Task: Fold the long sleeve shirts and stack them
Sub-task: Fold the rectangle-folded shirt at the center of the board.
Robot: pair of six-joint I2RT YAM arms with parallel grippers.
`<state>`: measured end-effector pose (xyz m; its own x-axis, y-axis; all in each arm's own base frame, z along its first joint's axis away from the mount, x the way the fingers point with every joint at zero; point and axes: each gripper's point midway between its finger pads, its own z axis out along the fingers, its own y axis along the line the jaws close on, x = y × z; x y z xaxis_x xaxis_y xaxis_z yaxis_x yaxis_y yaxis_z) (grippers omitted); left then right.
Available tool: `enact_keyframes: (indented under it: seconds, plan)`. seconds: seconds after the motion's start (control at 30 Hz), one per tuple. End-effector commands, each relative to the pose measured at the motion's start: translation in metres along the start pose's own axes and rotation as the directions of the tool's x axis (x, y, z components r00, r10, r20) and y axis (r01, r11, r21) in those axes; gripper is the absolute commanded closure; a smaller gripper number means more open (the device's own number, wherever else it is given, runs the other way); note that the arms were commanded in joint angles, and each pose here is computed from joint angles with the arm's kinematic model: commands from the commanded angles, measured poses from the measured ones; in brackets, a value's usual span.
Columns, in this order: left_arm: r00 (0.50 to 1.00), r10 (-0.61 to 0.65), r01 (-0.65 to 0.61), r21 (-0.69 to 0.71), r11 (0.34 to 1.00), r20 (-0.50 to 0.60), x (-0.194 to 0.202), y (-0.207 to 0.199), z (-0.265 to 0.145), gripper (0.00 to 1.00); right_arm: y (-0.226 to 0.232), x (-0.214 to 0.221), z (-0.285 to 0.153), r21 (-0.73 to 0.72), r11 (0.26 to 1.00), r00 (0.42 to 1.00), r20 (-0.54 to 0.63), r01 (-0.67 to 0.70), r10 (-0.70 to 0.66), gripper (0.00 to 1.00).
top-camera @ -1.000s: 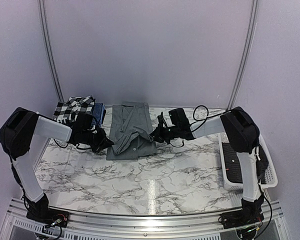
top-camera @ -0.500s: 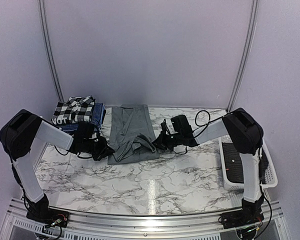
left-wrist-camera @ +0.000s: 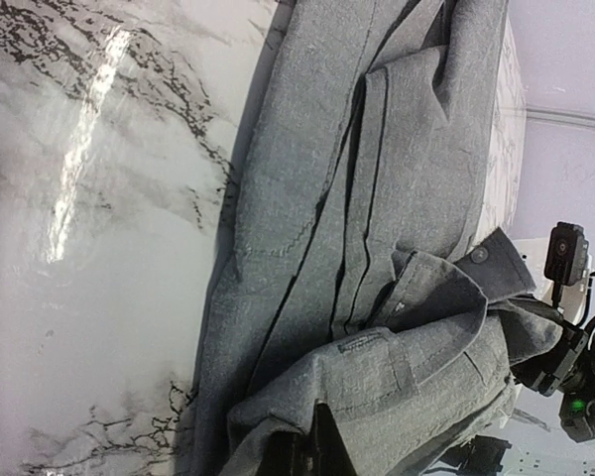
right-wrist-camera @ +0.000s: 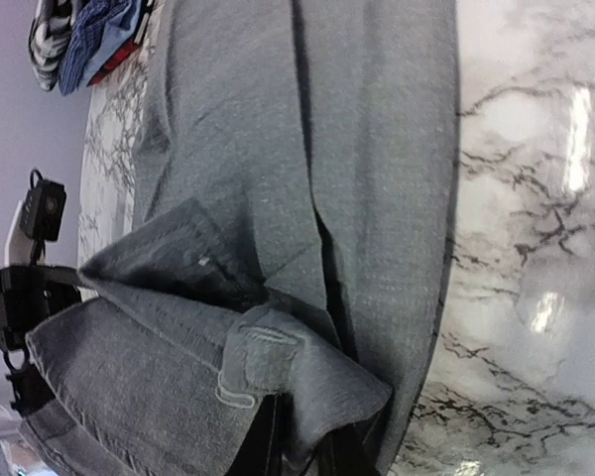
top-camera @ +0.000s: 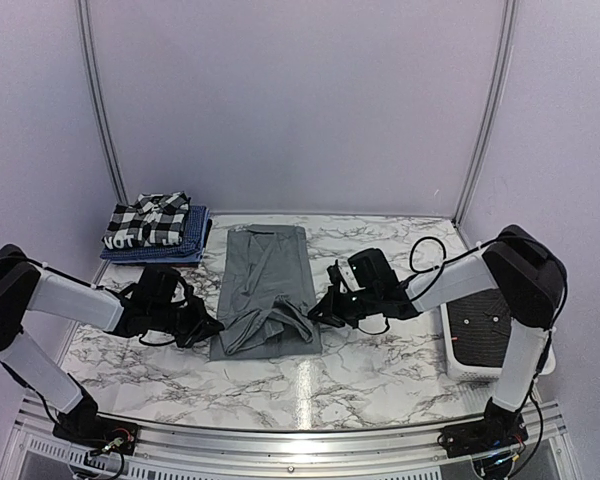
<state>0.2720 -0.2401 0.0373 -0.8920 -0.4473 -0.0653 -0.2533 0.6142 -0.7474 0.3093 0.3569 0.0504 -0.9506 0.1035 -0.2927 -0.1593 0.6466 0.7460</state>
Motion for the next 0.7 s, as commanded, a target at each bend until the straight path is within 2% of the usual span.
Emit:
enact_keyframes:
  seconds: [0.0,0.17,0.23,0.27,0.37,0.57,0.67]
  plan:
    - [1.0,0.002,-0.002,-0.014,1.0,0.016,-0.004,0.0,-0.002,0.99,0.016,-0.023,-0.005,0.01,0.999,0.998,0.053,0.035,-0.036,0.83]
    - [0.998,0.045,-0.046,0.017,0.999,0.043,-0.013,-0.018,-0.007,0.8,0.039,-0.041,-0.01,-0.004,0.996,0.992,0.083,0.091,-0.09,0.59]
    - [0.996,0.069,-0.07,0.022,0.997,0.053,-0.017,-0.026,-0.008,0.66,0.047,-0.048,-0.014,-0.003,0.993,0.988,0.099,0.116,-0.115,0.52]
    - [0.995,0.081,-0.082,0.024,0.996,0.055,-0.02,-0.03,-0.009,0.55,0.05,-0.051,-0.016,-0.001,0.992,0.986,0.107,0.126,-0.125,0.48]
    - [0.992,0.113,-0.114,0.006,0.994,0.06,-0.026,-0.036,-0.01,0.37,0.056,-0.056,-0.021,0.009,0.987,0.981,0.115,0.159,-0.159,0.4]
    - [0.965,0.249,-0.245,-0.056,0.968,0.081,-0.036,-0.049,-0.024,0.22,0.053,-0.056,-0.027,0.016,0.982,0.977,0.099,0.186,-0.187,0.28]
    - [0.95,0.303,-0.299,-0.054,0.953,0.08,-0.038,-0.058,-0.029,0.2,0.055,-0.057,-0.027,-0.029,0.984,0.98,0.094,0.176,-0.173,0.23]
